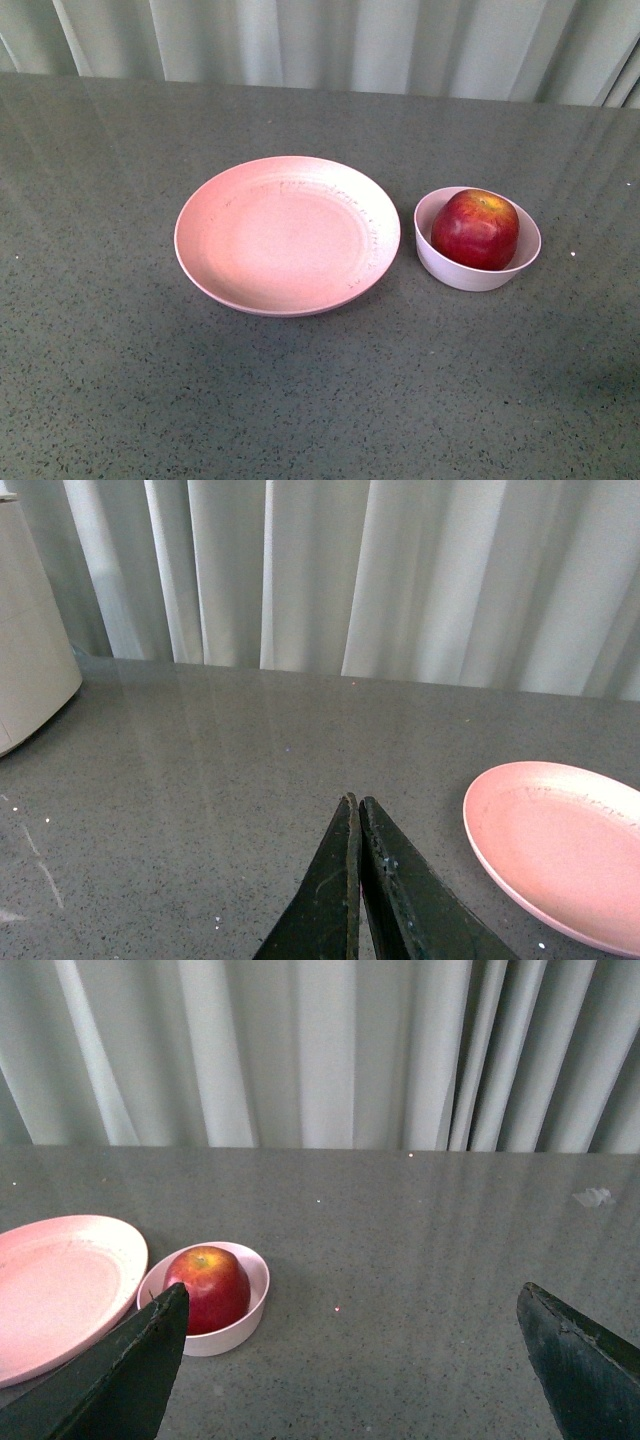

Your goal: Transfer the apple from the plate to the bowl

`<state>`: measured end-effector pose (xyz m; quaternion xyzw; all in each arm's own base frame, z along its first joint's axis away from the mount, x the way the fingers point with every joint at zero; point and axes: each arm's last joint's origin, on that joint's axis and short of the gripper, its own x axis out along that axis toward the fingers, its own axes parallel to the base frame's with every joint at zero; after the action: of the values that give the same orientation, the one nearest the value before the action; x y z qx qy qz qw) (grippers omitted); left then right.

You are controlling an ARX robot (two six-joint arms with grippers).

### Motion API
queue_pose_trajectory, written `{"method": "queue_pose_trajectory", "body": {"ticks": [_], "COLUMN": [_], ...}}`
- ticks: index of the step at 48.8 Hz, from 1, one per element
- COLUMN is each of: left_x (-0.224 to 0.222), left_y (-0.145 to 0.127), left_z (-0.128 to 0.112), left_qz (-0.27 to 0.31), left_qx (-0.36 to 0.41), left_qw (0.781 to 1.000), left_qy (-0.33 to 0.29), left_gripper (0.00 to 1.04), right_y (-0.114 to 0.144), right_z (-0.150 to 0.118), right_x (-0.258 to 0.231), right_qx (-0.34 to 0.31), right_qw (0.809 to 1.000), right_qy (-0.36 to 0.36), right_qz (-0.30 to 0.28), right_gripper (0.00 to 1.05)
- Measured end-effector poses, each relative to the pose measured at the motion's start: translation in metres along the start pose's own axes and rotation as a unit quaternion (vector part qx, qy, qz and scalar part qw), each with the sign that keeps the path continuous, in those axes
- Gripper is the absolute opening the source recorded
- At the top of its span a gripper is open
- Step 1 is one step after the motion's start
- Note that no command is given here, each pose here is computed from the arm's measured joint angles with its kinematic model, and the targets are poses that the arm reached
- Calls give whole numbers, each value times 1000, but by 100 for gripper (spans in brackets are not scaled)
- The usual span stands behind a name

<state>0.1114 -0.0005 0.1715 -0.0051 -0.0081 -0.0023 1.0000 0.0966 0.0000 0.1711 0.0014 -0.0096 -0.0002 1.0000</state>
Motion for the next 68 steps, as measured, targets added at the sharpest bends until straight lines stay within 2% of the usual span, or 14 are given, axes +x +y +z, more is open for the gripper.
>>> {"method": "queue_pose_trajectory", "body": {"ticks": [10,13,43,44,47,51,54,59,68], "left_x": [-3,-9,-14,-14,-14,-14,-14,-14,-14], "left_y": [0,0,0,0,0,0,0,0,0], "left_z": [0,-5,-4,-4,-4,-4,-4,-4,-4], "left_qz": [0,0,1,1,1,1,1,1,1], "left_qx": [0,0,0,0,0,0,0,0,0], "left_qw": [1000,1000,1000,1000,1000,1000,1000,1000,1000], "left_qy": [0,17,8,8,8,8,8,8,8], "left_gripper": [2,2,2,3,17,28,42,56,90], "right_y": [0,0,0,0,0,0,0,0,0], "right_z": [0,0,0,0,0,0,0,0,0], "right_x": [0,0,0,0,0,0,0,0,0], "right_qx": [0,0,0,0,0,0,0,0,0], "right_qw": [1000,1000,1000,1000,1000,1000,1000,1000,1000], "right_qy": [0,0,0,0,0,0,0,0,0], "right_qz": [0,0,0,0,0,0,0,0,0], "right_gripper": [96,96,96,96,96,96,96,96,96]}}
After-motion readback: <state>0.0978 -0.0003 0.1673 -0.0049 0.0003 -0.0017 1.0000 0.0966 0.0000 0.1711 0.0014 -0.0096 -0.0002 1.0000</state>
